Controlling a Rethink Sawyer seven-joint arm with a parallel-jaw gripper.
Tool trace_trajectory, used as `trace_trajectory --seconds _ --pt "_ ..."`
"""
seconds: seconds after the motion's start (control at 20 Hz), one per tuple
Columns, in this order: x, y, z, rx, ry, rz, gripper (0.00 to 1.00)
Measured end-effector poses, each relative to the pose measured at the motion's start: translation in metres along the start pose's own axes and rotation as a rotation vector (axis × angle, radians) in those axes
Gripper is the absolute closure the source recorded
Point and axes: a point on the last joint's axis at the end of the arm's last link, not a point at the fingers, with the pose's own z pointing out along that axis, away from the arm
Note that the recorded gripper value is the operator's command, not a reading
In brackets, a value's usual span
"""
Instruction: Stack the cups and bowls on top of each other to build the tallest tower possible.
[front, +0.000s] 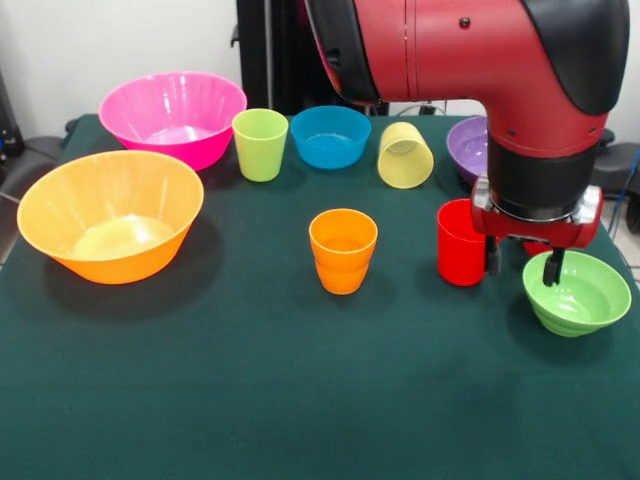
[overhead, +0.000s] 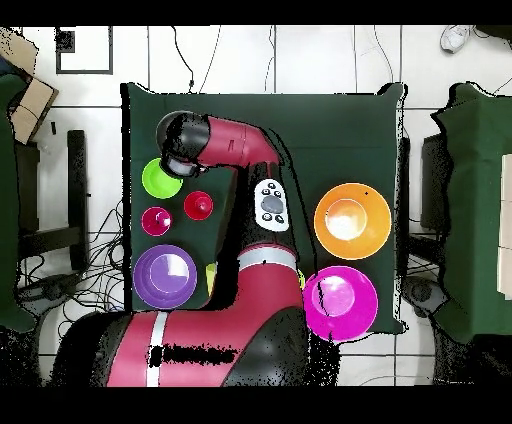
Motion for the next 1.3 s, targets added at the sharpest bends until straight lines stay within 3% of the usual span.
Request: trace_trajectory --seconds 0.4,1.3 --pt "0.006 0.003 0.022 -0.001 -0.032 -0.007 0.00" --pt "0.043 -0.001 0.052 0.023 0.022 -0.009 0.00"
